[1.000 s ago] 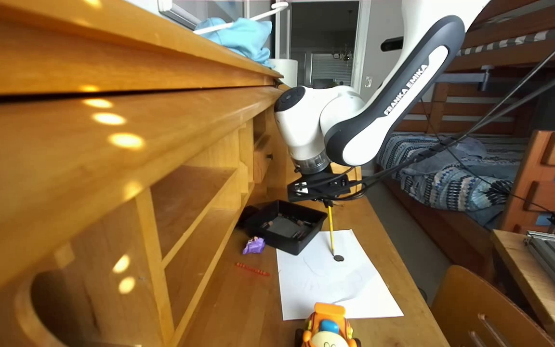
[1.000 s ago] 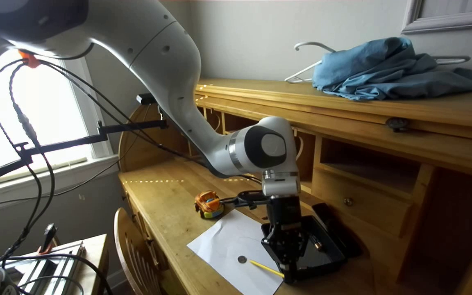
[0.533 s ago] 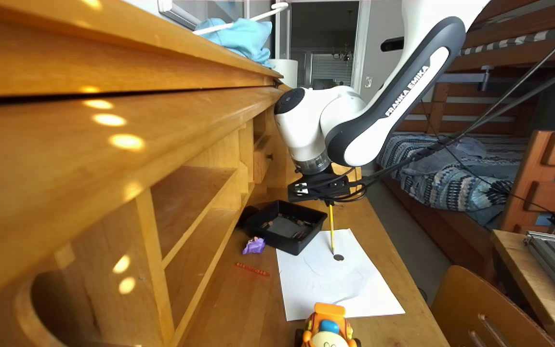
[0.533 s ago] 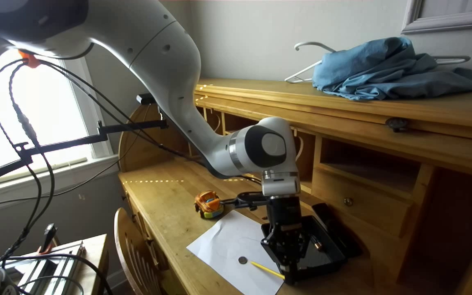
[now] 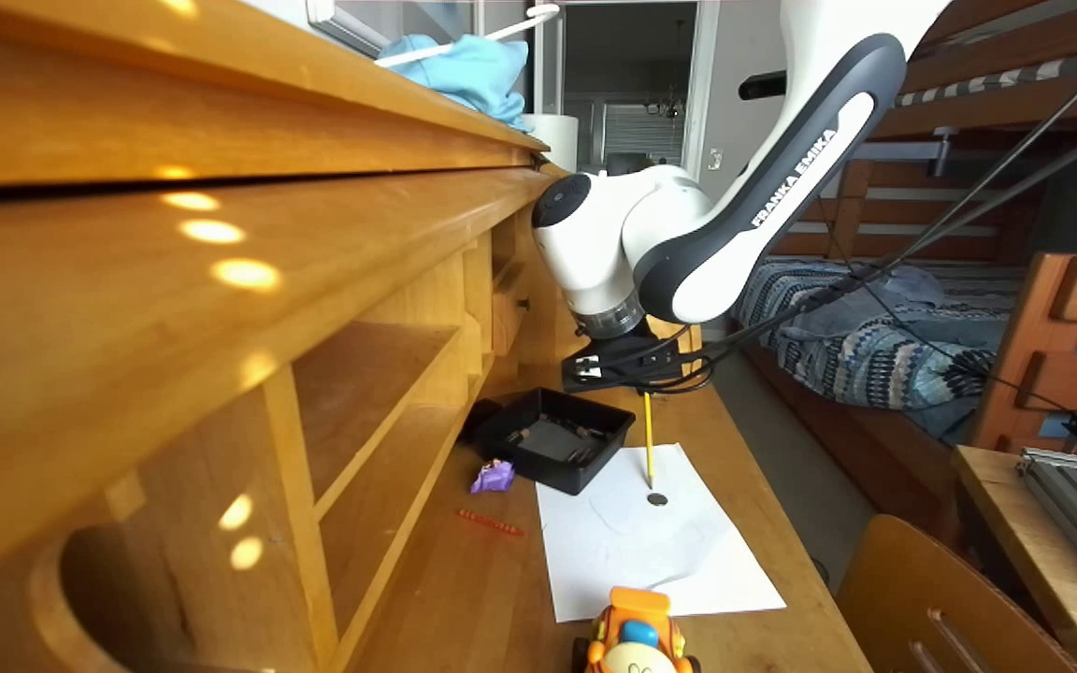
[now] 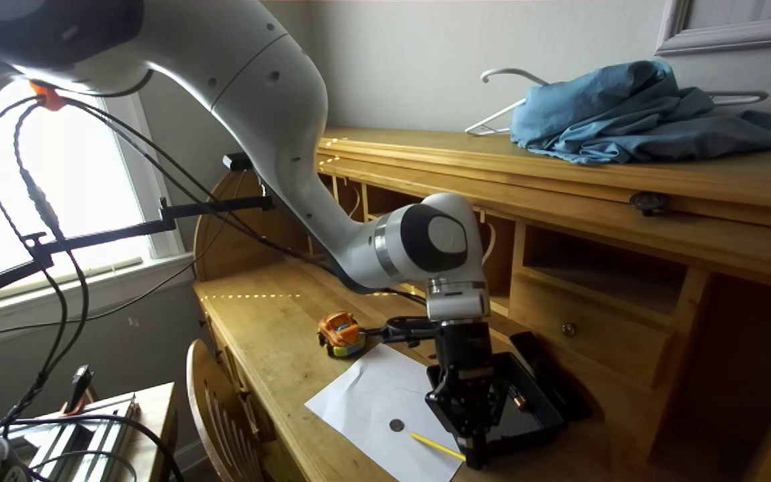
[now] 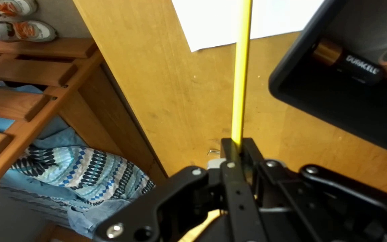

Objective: Use the pencil to draw around the coin

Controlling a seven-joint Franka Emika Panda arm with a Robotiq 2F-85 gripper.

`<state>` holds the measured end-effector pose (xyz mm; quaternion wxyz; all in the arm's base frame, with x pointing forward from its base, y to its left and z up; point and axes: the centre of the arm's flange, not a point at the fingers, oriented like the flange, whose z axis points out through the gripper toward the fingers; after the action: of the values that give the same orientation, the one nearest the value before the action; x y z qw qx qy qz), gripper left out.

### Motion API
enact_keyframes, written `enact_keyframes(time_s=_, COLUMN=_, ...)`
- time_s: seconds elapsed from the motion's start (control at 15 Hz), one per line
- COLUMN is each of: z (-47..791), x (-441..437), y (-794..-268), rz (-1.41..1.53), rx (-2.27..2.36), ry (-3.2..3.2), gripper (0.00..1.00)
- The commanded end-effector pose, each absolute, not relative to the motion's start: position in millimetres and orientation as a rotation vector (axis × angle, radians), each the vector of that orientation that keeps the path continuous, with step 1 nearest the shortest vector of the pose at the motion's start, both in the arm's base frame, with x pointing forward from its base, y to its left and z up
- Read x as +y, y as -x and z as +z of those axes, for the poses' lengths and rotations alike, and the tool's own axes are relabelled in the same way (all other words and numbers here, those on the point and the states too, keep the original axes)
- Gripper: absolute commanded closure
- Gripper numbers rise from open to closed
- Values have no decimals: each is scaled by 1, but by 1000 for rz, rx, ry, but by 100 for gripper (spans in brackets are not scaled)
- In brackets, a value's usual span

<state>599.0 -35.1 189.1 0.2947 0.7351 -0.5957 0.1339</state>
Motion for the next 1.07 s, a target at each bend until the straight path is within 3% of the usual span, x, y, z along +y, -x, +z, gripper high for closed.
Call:
enact_keyframes(time_s=0.0, z=191, x=-35, y=-595, rz=386, rx=-1563, ry=-1925, gripper=98)
enact_keyframes(time_s=1.0, z=190, x=-22, y=-595, rz=404, rx=-1484, ry=-1945, gripper=98)
